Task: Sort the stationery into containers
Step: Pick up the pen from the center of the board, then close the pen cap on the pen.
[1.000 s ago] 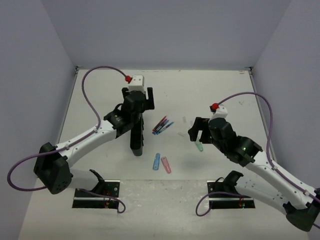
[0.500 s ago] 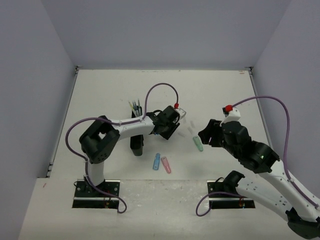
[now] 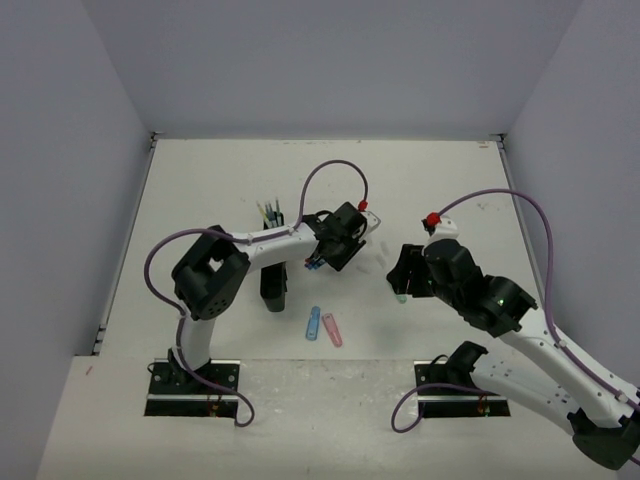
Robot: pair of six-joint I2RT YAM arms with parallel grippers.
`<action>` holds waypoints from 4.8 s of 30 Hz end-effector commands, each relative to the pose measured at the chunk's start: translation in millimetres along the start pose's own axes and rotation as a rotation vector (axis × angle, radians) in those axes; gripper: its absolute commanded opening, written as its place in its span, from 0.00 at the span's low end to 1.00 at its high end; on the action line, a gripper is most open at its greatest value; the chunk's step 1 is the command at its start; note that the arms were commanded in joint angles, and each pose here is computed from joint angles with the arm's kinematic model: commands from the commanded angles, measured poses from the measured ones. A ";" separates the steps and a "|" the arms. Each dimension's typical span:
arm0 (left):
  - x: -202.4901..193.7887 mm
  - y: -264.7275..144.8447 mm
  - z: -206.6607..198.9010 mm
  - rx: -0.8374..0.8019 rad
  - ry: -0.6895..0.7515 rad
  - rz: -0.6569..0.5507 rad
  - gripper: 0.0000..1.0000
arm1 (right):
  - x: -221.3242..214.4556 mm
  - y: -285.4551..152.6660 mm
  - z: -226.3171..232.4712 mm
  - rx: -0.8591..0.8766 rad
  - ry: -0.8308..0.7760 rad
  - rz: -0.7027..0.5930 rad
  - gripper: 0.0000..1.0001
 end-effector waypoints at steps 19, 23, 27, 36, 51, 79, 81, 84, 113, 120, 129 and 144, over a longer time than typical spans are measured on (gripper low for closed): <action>8.8 21.8 18.0 -0.001 0.008 0.069 0.29 | 4.0 4.9 3.6 0.030 -0.015 -0.029 0.53; 3.6 24.9 17.4 -0.009 0.003 0.083 0.29 | 5.0 3.5 3.8 0.034 -0.015 -0.034 0.53; -4.9 30.1 17.4 -0.007 -0.009 0.116 0.28 | 6.3 2.8 4.7 0.038 -0.012 -0.036 0.52; -18.4 20.5 11.3 -0.043 -0.072 0.148 0.04 | 9.5 6.6 7.9 0.038 -0.009 -0.017 0.52; 20.0 -58.0 -0.7 -0.161 -0.128 -0.072 0.00 | 23.3 45.2 9.7 0.055 -0.065 0.083 0.59; -12.4 -242.1 53.5 -0.075 -0.446 -0.578 0.00 | 16.7 216.0 10.9 -0.054 -0.564 0.471 0.35; -14.3 -240.6 52.5 -0.087 -0.438 -0.570 0.00 | 16.3 221.2 11.7 -0.050 -0.571 0.485 0.35; -18.2 -240.6 51.9 -0.098 -0.426 -0.567 0.00 | 13.4 230.1 10.7 -0.061 -0.585 0.509 0.34; -27.0 -237.2 50.5 -0.120 -0.399 -0.544 0.00 | -27.7 226.8 4.8 -0.048 -0.475 0.687 0.32; -27.1 -235.2 48.8 -0.134 -0.394 -0.535 0.00 | -25.0 226.0 -3.9 -0.123 -0.466 0.695 0.32; -26.0 -232.0 46.9 -0.150 -0.389 -0.524 0.00 | -28.9 219.5 -8.0 -0.104 -0.468 0.752 0.32; -25.9 -234.9 36.1 -0.289 -0.355 -0.574 0.00 | 10.6 184.4 12.4 -0.045 -0.333 0.509 0.00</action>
Point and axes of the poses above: each gripper's point midway between its finger pads, its own y axis out along the fingers, its own z axis along the line the jaws close on, x = y × z, the point moved 9 cm from there along -y, back along the fingers, and after that the axes turned 8 degrees about -y, right-handed, at the moved point
